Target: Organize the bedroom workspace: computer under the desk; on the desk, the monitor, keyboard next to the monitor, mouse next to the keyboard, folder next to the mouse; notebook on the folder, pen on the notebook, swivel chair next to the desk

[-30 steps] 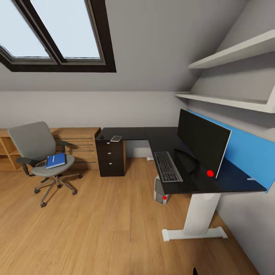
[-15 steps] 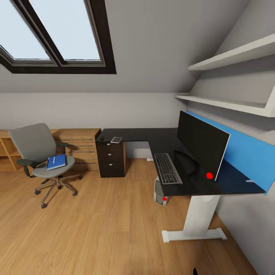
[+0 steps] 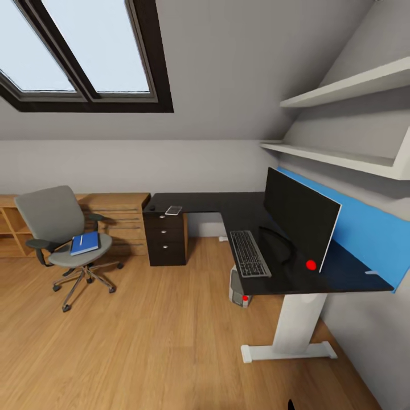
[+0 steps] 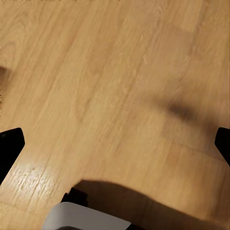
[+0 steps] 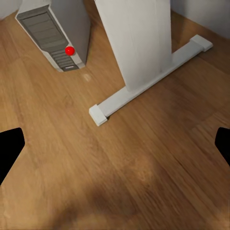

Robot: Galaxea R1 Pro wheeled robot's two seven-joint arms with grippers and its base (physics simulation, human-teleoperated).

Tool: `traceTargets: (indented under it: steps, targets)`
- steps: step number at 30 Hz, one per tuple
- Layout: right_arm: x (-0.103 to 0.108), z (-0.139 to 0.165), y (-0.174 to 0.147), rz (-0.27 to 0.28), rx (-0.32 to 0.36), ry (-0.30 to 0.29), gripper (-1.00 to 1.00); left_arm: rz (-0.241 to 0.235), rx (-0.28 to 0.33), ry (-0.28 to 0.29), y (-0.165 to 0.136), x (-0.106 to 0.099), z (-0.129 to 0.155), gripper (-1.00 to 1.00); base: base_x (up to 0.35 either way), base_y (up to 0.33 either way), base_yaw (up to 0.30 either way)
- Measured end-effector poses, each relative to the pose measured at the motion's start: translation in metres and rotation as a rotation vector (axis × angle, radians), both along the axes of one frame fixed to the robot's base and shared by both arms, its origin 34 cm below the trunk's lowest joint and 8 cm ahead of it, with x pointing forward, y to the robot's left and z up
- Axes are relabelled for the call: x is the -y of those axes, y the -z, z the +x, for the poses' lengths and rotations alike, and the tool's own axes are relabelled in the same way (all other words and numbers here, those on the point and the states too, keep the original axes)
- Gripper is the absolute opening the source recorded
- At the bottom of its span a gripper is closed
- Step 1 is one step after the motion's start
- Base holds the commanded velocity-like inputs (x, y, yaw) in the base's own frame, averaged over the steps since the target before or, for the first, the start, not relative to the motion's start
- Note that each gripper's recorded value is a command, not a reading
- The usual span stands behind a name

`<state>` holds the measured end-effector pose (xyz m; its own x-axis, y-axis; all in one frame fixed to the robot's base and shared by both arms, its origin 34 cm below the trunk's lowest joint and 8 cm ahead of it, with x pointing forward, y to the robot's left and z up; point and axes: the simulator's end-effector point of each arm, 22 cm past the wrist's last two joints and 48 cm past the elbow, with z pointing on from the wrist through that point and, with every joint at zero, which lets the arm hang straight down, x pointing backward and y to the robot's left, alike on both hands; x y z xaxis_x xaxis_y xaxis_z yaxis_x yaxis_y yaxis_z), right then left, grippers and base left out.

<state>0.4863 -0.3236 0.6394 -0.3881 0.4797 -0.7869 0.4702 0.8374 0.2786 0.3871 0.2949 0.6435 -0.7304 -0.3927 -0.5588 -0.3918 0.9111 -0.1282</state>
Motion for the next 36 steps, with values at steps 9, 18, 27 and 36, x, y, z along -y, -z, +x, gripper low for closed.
traceTargets:
  steps: [9,18,27,36]
  targets:
    - [0.0,-0.001,-0.012,0.0,0.0,0.0,1.0,0.0,-0.002,0.001,-0.012,0.0,-0.002,1.0,0.0,0.0,0.0]
    - [0.0,-0.003,-0.023,0.0,0.0,0.0,1.0,-0.001,-0.008,0.0,-0.021,0.001,-0.006,1.0,0.0,0.0,0.0]
    - [0.0,-0.005,-0.034,0.0,-0.001,0.0,1.0,-0.002,-0.01,0.0,-0.031,0.002,-0.008,1.0,0.0,0.0,0.0]
    - [0.0,-0.007,-0.044,0.0,-0.001,0.0,1.0,-0.002,-0.01,0.001,-0.041,0.002,-0.01,1.0,0.0,0.0,0.0]
